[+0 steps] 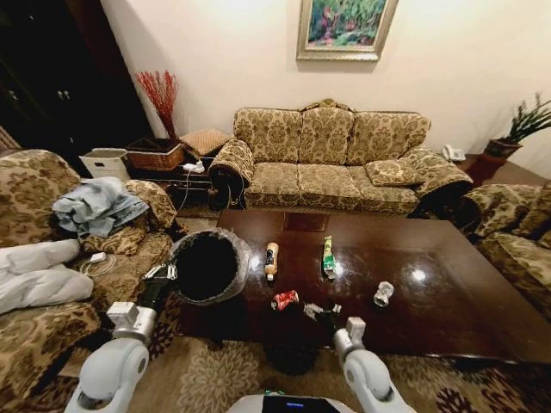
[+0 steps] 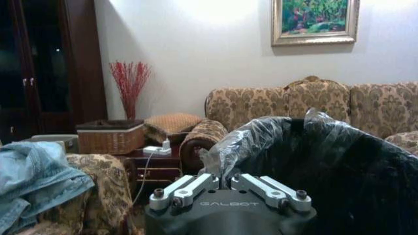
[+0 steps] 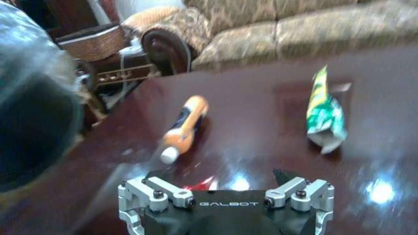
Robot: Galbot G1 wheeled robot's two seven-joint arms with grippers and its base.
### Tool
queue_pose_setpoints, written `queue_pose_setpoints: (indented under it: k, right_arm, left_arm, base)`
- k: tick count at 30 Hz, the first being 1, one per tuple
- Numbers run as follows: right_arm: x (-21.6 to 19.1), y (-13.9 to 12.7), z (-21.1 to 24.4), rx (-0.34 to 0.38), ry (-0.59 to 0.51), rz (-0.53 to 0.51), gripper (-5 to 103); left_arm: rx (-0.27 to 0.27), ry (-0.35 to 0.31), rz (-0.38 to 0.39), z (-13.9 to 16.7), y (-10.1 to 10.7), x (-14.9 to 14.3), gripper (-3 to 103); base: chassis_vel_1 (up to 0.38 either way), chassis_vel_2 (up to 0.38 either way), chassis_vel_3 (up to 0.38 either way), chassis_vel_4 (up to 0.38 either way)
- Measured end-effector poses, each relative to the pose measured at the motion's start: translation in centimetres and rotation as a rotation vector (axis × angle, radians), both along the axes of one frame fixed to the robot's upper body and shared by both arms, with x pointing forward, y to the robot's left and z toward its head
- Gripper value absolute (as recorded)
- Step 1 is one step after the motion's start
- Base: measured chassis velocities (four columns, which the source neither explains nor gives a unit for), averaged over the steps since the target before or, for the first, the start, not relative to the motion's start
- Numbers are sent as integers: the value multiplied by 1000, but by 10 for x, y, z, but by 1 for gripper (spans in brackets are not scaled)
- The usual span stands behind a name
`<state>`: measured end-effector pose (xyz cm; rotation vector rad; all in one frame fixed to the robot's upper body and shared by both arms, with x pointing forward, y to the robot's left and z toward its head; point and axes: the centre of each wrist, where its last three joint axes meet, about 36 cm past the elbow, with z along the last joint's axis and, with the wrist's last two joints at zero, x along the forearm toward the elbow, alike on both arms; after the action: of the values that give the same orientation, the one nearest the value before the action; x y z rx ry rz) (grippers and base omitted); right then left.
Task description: Move to the front of the table and place the trash on the table into the trash bin.
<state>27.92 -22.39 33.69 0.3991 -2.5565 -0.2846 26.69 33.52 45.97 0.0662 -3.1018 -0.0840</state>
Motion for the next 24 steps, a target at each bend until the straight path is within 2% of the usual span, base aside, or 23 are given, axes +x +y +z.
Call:
queue_pose_setpoints:
  k: [1,4,9,11,12,14,15,21,24]
  right_arm:
    - [-10,6,4,57,64,13,100]
    - [-17,19,3,91,98,-3,100]
    - [-4,19,-19,18,63,-21,100]
    - [7,14,-37,-57,34,-13,100]
    - [7,14,-37,-57,34,-13,100]
    - [13,12,-47,-104,14,-3,100]
    - [20,10,-59,-151,-7,12,100]
    - [37,14,-76,-171,-13,26,100]
    - [59,23,-92,-167,-21,23,100]
  left_arm:
    - [-4,1,3,-1,-2,-1,4]
    - [-12,5,2,-4,-6,-2,4]
    - [-12,5,-6,-5,-8,-2,4]
    - [-10,4,-8,-4,-8,-1,4]
    - [-10,4,-8,-4,-8,-1,4]
    - [-10,7,-10,-5,-8,-1,4]
    - [-10,11,-12,-7,-9,-2,4]
    - [-13,15,-16,-8,-9,-2,4]
    - [-13,22,-18,-9,-9,-2,4]
  base:
    - [0,0,0,0]
    - [11,-17,-4,13]
    - [28,-29,-25,36]
    - [0,0,0,0]
    - [0,0,0,0]
    - [0,0,0,0]
    - [0,0,0,0]
    - [0,0,0,0]
    - [0,0,0,0]
